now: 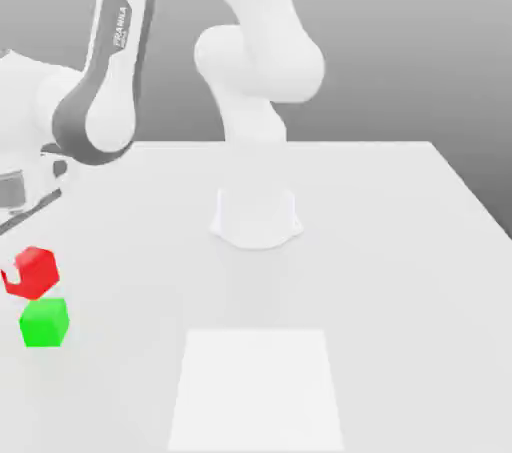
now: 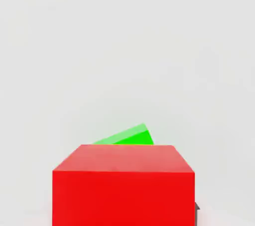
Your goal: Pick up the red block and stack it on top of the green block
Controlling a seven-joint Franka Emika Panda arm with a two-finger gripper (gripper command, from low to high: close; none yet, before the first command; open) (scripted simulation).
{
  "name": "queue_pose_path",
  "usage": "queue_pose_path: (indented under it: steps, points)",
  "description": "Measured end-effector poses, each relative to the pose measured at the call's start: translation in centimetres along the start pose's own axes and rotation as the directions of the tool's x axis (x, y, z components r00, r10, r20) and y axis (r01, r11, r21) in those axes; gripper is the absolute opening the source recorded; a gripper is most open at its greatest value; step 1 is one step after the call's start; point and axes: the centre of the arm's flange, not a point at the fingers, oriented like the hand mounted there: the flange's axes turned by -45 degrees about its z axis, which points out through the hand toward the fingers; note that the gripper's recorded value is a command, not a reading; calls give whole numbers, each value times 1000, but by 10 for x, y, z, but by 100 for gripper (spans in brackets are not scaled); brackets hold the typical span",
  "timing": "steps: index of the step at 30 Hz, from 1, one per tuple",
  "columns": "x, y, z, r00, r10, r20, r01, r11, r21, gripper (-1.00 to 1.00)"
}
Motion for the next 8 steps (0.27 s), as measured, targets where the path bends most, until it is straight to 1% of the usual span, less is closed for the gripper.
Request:
queue_pose_path:
  steps: [1, 8]
  points:
    - [0, 0, 6, 1000, -1, 0, 1, 1000, 0, 100]
    - [0, 0, 5, 1000, 0, 1, 0, 1000, -1, 100]
